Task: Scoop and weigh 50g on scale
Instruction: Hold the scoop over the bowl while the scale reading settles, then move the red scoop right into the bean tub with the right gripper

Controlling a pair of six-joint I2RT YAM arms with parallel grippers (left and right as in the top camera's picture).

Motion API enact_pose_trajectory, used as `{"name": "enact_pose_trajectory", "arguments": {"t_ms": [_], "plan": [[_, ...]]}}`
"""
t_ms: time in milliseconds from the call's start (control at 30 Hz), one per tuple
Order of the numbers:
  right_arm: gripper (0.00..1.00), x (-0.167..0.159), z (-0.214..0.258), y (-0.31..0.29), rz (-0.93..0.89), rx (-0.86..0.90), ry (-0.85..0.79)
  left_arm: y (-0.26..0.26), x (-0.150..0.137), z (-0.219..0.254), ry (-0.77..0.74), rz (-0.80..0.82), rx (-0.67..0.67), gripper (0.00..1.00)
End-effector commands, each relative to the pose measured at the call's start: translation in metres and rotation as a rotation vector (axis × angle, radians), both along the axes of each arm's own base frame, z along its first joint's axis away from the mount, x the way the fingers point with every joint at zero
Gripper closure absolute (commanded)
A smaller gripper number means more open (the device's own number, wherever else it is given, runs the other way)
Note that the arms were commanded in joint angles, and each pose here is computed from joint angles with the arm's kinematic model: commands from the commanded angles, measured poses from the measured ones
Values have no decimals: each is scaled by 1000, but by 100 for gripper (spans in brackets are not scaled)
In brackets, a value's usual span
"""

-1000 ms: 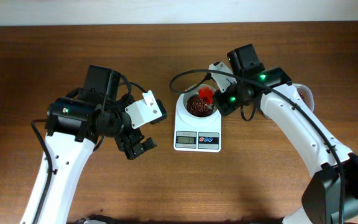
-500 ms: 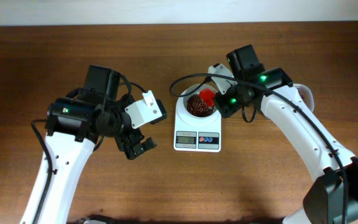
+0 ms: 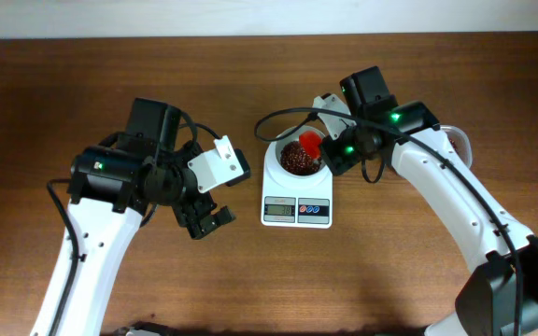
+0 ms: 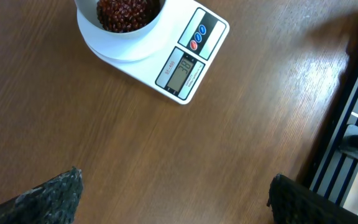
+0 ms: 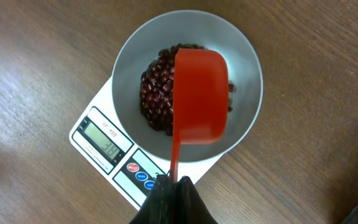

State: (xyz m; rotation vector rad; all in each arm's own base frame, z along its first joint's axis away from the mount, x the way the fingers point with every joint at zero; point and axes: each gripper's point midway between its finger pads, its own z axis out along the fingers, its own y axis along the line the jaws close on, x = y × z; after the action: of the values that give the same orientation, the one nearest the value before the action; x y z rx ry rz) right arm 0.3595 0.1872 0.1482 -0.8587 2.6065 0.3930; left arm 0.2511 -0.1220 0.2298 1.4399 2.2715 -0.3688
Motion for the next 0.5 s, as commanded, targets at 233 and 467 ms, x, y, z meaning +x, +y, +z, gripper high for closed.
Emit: {"name": "enact_pose_trajectory", "arguments": {"t_ms": [233, 467], "plan": [[96, 15, 78, -22, -74, 59, -183, 1, -3, 1, -10, -11, -2, 1], [96, 11, 108, -161, -435, -262, -285, 1, -3, 1, -10, -11, -2, 1]]}}
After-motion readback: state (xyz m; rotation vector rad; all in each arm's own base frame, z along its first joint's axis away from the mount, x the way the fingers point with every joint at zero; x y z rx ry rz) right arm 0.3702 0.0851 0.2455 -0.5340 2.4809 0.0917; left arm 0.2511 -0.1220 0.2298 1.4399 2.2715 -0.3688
